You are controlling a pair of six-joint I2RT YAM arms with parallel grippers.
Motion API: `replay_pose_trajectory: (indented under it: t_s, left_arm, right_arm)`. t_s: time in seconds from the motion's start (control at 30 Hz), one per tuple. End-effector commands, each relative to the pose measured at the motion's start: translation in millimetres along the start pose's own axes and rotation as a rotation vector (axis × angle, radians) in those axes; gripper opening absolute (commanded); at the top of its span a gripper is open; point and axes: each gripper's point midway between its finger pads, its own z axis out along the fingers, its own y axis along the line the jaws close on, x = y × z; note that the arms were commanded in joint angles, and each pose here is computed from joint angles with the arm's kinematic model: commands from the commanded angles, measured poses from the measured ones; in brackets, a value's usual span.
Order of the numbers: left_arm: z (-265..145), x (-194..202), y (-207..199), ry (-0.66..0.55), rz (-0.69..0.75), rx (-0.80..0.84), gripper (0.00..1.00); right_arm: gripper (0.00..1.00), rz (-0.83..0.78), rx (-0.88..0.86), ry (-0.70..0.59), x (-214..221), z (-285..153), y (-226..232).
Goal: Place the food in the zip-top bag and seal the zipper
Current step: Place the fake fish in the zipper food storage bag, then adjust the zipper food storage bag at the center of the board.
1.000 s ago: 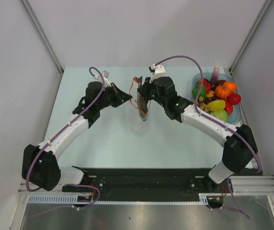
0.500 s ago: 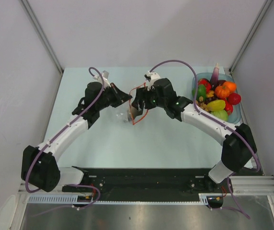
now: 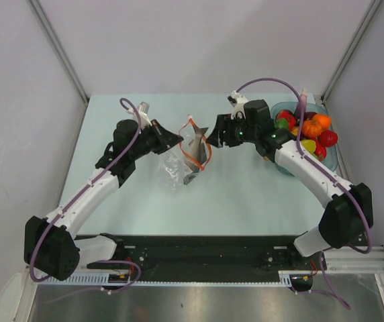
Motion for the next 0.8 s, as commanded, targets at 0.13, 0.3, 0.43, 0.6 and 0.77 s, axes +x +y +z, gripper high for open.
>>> replay_pose_trajectory:
  t_s: [0.13,0.3,0.43,0.6,0.77]
  left_arm:
    - [-5.8,-10.5,-29.9,-0.031,0.012,0.119,0.00]
    - [-8.1,-7.0,-31.7,-0.021,0.005,0.135,0.00]
    - [-7.8,-6.8,-31.7,-0.020,0.005,0.136,0.00]
    - [-7.8,-7.3,-32.3,-0.022,0.001,0.141,0.00]
    - [-7.9,-7.1,-33.8,-0.015,-0.003,0.147,0.00]
  right_arm:
    - [0.58,0.107,-0.111,0.181,54.7,15.0,-11.9]
    - [0.45,0.155,-0.134,0.157,50.6,32.8,-13.1]
    - [0.46,0.173,-0.145,0.181,58.4,39.4,-12.0]
    - [0.45,0.175,-0.132,0.189,62.7,44.5,-14.5]
    - [0.12,0.185,-0.133,0.187,61.1,43.9,-18.6]
